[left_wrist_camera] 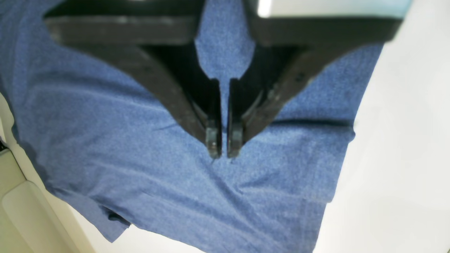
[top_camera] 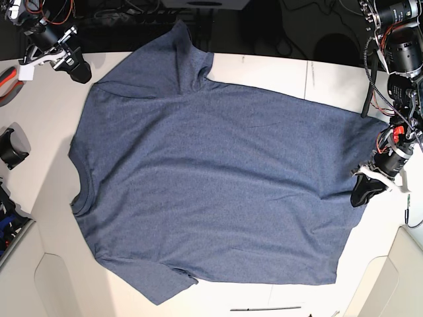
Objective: Layout the t-shirt on the table in an organized manner, then fold the t-shirt properly
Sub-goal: 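Release the shirt with the right gripper and move it to the shoulder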
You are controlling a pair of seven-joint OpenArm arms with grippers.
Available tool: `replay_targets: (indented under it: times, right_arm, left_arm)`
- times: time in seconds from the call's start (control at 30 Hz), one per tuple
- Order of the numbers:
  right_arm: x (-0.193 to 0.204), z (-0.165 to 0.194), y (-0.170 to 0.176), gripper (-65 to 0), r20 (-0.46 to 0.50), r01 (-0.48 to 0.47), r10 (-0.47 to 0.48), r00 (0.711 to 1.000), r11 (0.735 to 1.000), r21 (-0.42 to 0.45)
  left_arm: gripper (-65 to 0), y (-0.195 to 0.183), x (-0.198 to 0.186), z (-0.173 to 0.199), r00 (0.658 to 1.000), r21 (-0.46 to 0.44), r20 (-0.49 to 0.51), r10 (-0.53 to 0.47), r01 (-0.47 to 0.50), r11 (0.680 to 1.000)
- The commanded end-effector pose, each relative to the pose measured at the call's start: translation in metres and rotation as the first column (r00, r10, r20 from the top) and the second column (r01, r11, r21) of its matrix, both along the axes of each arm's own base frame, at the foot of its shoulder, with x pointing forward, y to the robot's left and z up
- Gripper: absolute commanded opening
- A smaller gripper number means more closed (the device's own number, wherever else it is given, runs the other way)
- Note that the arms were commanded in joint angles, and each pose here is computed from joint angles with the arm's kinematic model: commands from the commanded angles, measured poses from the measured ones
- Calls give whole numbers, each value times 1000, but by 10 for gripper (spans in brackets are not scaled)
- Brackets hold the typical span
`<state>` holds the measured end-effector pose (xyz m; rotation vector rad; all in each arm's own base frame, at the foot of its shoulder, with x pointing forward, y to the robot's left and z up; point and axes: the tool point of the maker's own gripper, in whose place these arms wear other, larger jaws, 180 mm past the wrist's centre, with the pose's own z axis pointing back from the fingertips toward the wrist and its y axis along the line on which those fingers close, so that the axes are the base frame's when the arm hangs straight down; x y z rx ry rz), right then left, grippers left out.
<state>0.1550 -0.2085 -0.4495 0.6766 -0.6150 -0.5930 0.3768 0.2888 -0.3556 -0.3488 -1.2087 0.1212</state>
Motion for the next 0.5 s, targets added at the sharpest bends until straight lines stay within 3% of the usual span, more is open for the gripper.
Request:
replay_targets:
  times: [0.0,0.23,0.47]
  right_arm:
    - [4,6,-1,-468,29,1,-1,1000,1000,1]
    - [-3,-10,21,-468,-23,-40,40,999,999,33]
    - [-4,-25,22,-468,-60,-16,20,998,998,65]
  left_arm:
    - [-587,7,10,24,997,4,75,5,-6,1000]
    - [-587,7,10,24,997,4,75,5,-6,1000]
    - [-587,7,10,24,997,4,75,5,-6,1000]
